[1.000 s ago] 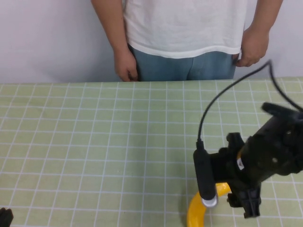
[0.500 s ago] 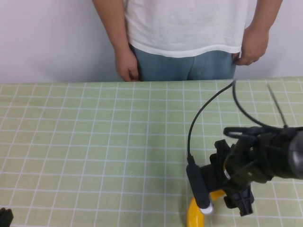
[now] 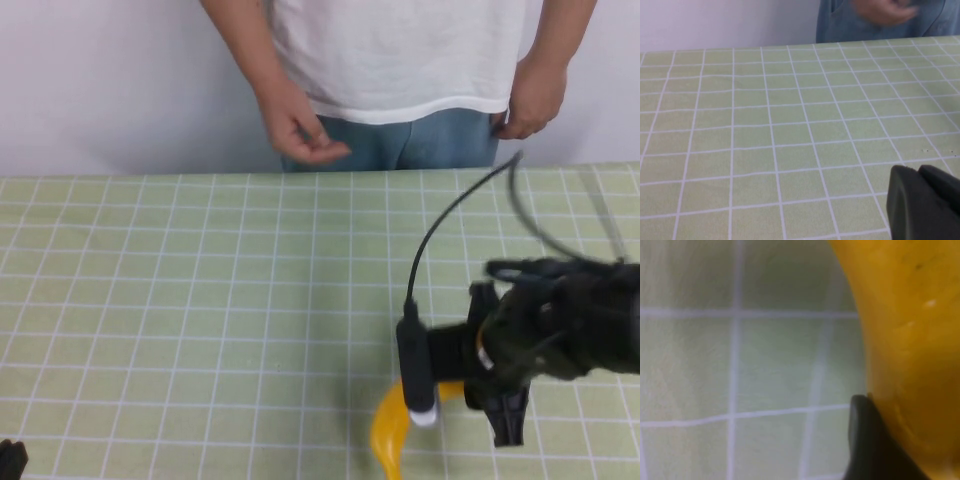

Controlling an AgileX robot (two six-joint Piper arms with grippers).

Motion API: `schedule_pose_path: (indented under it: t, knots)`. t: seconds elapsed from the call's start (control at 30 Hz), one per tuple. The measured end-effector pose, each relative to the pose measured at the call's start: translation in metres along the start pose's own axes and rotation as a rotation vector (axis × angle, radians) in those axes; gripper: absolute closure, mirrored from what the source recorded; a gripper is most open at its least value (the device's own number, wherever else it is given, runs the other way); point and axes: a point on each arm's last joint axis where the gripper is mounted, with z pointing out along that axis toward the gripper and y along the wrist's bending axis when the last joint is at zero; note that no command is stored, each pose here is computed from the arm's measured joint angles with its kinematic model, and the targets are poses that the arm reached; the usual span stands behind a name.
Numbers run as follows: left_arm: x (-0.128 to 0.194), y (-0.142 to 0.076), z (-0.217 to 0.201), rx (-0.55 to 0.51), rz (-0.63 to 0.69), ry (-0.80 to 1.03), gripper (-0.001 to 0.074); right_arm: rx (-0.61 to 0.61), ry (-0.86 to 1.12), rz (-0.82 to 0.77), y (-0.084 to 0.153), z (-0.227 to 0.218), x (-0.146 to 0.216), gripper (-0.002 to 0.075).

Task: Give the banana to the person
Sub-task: Pick up the banana, then hand the grabbed banana to the person

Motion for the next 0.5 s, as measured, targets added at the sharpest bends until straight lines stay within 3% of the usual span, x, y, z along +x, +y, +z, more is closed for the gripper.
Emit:
schedule_pose_path:
  t: [0.33, 0.5]
  knots:
    - [0.000, 0.000, 0.000, 0.000, 0.000, 0.000, 0.0739, 0.172, -0.324, 0.269, -0.011, -0.121, 0.008, 0.0732]
    - [0.000, 0.000, 0.000, 0.000, 0.000, 0.000, 0.0739, 0.196, -0.351, 0.333, -0.037, -0.163, 0.001, 0.0732]
